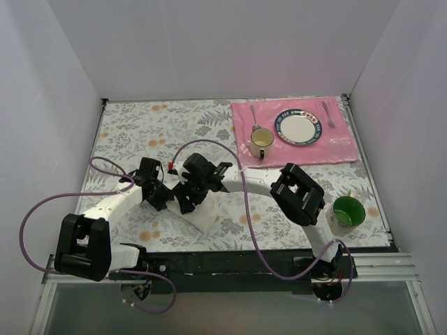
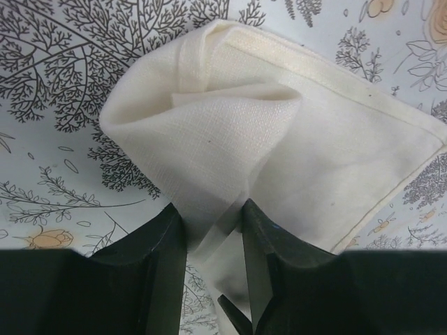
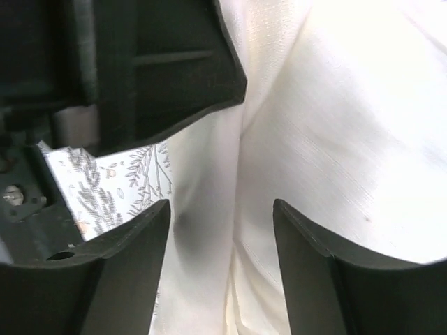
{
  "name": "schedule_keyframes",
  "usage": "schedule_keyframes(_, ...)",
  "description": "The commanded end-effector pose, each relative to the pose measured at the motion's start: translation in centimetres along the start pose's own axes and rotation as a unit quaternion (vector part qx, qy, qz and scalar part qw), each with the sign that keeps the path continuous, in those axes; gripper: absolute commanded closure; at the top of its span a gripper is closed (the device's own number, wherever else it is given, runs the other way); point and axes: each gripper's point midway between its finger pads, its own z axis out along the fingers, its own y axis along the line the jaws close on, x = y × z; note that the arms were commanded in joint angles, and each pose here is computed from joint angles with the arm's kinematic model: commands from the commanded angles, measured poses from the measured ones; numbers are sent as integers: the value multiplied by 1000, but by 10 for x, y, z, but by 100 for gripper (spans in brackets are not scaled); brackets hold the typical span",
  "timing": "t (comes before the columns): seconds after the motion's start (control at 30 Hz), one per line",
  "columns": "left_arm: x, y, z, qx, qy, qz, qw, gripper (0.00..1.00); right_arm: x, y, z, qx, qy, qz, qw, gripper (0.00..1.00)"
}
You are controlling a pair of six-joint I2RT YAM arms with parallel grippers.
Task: Fold the napkin, place the utensils inside, and roll it up
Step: Roll the napkin with the utensil
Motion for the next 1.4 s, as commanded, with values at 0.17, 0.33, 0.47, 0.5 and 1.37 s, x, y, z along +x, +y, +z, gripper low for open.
schedule_keyframes(0.17,17,16,-3,-55,46,-46,996,100,-20,8,-23,175,-54,-121,976,23)
schedule_keyframes(0.33,18,16,-4,-60,49,-60,995,100,-21,18,-11,186,-66,-149,969,21)
schedule_keyframes(0.47,23,13,-6,-59,62,-71,994,100,-15,17,-2,209,-62,-179,959,21)
schedule_keyframes(0.5,23,14,-6,-60,63,-73,994,100,-13,13,-1,225,-65,-179,956,22)
schedule_keyframes(1.37,26,16,-9,-54,63,-92,992,100,17,-3,26,260,-58,-215,939,31)
